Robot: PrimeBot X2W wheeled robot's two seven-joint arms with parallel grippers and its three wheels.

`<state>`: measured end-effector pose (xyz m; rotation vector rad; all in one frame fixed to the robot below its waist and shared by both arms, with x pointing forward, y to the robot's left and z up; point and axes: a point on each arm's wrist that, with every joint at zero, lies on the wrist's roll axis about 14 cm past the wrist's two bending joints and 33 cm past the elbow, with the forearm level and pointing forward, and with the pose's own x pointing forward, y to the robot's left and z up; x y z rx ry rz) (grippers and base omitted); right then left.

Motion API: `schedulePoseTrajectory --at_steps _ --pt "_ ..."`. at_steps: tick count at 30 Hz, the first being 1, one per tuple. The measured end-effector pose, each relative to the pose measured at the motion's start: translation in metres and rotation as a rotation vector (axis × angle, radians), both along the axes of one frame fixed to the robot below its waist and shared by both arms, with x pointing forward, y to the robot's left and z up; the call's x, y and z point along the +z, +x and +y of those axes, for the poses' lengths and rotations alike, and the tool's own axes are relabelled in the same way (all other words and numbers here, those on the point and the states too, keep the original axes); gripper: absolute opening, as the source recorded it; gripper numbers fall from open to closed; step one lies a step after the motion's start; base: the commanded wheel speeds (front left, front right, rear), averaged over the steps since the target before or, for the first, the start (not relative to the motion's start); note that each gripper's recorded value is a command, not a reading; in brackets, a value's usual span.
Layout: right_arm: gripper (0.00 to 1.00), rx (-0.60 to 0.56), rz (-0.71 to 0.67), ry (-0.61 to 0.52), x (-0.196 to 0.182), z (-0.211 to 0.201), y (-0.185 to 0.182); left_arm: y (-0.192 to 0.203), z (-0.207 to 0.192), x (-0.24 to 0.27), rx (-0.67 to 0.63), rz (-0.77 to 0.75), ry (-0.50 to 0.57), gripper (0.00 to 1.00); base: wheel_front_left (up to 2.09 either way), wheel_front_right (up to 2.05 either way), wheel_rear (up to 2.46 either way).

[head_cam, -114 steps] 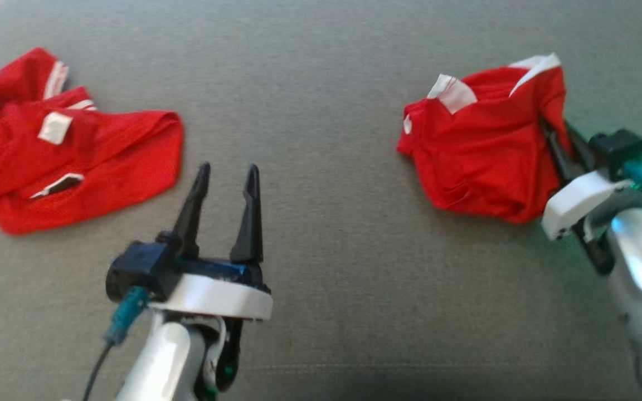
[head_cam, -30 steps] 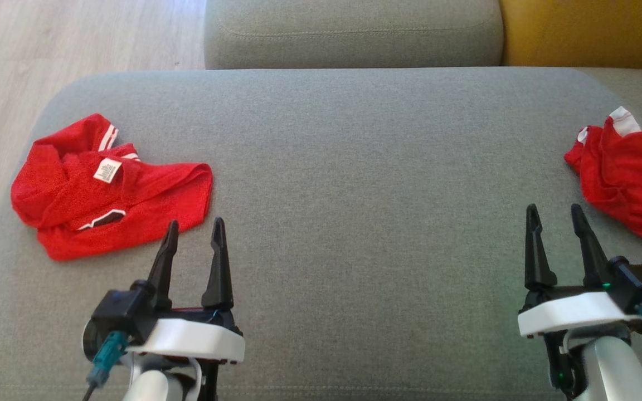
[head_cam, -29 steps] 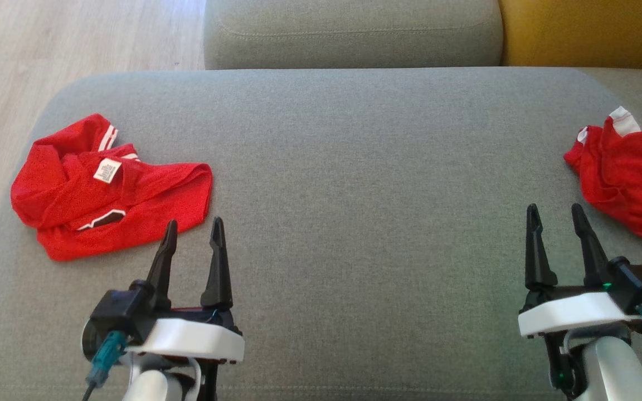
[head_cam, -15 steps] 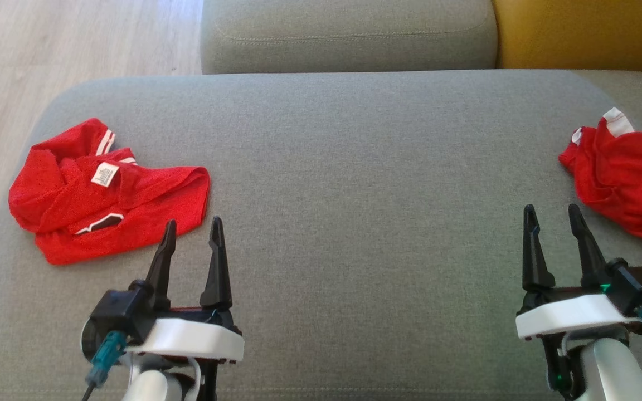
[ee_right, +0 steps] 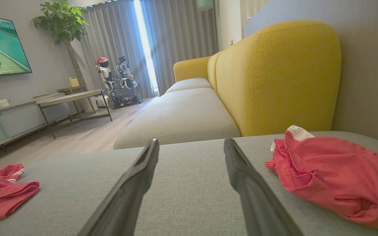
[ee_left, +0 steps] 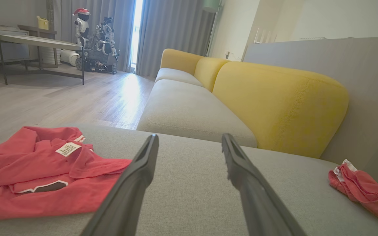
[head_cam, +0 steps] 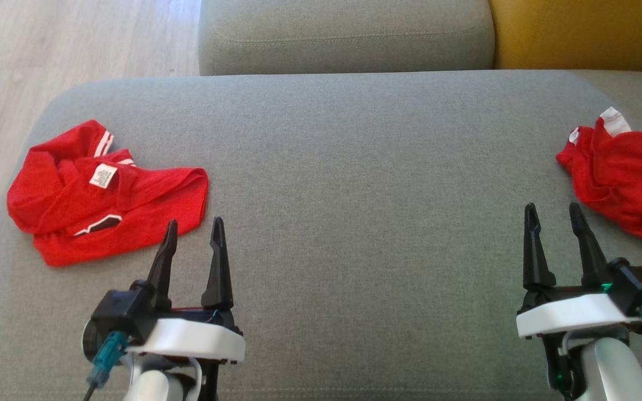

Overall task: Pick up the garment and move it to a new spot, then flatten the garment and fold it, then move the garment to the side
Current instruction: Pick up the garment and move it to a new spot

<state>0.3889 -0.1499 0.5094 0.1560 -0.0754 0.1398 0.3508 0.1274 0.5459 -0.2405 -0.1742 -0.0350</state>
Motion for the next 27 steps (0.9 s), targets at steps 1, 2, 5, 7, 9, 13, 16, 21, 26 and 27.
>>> schedulePoseTrajectory --at_steps 1,2,5,7,9,13,16,21,26,27 --pt "1.0 0.0 0.0 0.0 0.0 0.0 0.0 0.0 0.0 0.0 -0.001 0.001 0.0 1.0 0.0 0.0 0.0" --pt "1.0 -0.001 0.0 0.0 0.0 0.0 0.0 0.0 -0.001 0.0 -0.002 0.001 0.0 1.0 0.0 0.0 0.0" --pt "1.0 -0.001 0.002 0.0 -0.001 0.0 0.0 0.0 -0.001 -0.001 -0.003 0.002 0.0 1.0 0.0 0.0 0.0" --pt "1.0 -0.002 0.003 0.0 -0.001 -0.001 0.0 0.001 -0.001 -0.001 -0.004 0.003 0.0 1.0 0.0 0.0 0.0" --pt "1.0 -0.003 0.005 0.0 -0.002 -0.001 0.0 0.001 -0.002 -0.001 -0.006 0.005 0.0 1.0 0.0 0.0 0.0" --pt "1.0 0.001 0.005 0.0 -0.002 0.0 0.001 0.001 -0.003 -0.002 -0.009 0.008 -0.001 1.0 0.0 0.0 0.0" --pt "1.0 0.014 0.004 0.0 -0.002 0.005 0.003 0.0 0.001 0.0 0.005 0.002 -0.002 1.0 0.0 0.0 0.0" --pt "1.0 0.09 0.001 0.009 -0.001 0.032 0.008 -0.004 0.023 0.001 0.075 -0.003 -0.002 1.0 0.0 0.0 0.0" --pt "1.0 0.229 0.009 0.004 -0.005 0.08 0.013 -0.017 0.063 0.003 0.202 -0.007 0.002 1.0 0.0 0.0 0.0" --pt "1.0 0.254 0.008 -0.001 -0.005 0.088 0.013 -0.021 0.07 0.004 0.225 -0.009 0.002 1.0 0.0 0.0 0.0"
